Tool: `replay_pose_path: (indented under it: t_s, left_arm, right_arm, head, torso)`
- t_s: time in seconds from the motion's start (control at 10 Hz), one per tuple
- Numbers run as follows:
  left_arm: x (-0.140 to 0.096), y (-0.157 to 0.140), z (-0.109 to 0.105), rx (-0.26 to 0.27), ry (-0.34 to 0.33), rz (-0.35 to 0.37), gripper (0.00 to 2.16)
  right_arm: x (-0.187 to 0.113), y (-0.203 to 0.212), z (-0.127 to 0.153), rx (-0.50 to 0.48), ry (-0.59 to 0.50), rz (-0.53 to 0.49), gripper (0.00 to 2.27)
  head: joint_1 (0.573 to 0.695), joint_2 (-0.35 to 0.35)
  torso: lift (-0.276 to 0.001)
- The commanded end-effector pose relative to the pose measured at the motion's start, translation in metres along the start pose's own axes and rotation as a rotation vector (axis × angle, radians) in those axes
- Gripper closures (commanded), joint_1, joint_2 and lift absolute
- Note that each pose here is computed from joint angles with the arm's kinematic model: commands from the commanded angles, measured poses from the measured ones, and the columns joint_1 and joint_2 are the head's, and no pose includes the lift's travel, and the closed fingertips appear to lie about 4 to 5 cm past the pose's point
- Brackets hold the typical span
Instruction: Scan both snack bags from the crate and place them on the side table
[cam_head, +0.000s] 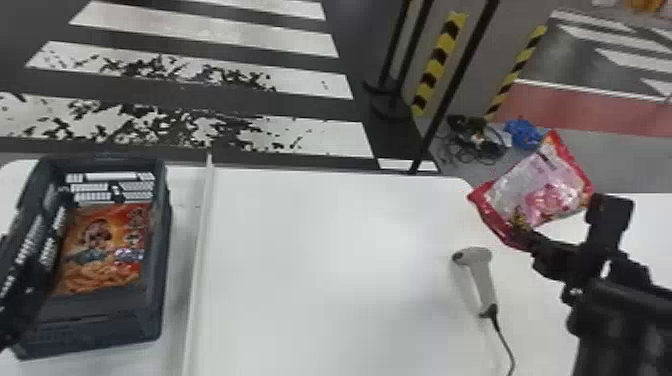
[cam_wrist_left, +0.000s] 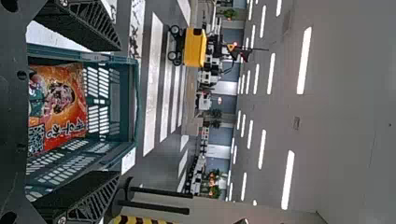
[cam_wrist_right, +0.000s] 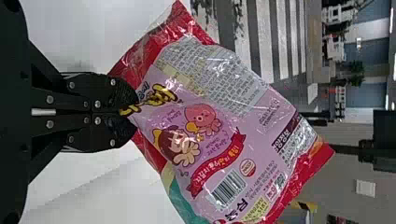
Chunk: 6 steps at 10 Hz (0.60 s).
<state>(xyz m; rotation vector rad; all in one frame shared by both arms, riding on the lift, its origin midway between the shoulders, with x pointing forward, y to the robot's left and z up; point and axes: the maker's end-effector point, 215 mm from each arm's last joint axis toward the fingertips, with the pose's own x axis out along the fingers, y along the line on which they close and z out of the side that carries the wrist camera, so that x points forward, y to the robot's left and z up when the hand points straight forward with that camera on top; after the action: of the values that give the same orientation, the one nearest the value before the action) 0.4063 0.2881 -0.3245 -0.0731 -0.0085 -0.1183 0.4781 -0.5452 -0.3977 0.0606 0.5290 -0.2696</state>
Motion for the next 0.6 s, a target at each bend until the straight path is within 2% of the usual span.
replay_pose_path:
  t_s: [0.0, 0.2, 0.5]
  left_arm:
    - [0.0, 0.001, 0.001, 0.001, -0.001, 0.001, 0.05]
    - [0.0, 0.003, 0.0, 0.003, 0.001, 0.005, 0.05]
    - [0.0, 0.004, -0.001, 0.003, 0.004, 0.006, 0.05]
  right_arm:
    - [0.007, -0.026, -0.01, 0.002, 0.004, -0.085, 2.23]
    - [0.016, -0.064, -0.037, -0.02, 0.052, -0.237, 2.23]
    - [0.033, -0.102, -0.056, -0.056, 0.071, -0.381, 2.22]
  head:
    - [0.695, -0.305]
    - [0.695, -0.35]
    - [0.695, -0.35]
  torso:
    - [-0.098]
    - [-0.098]
    - [-0.098]
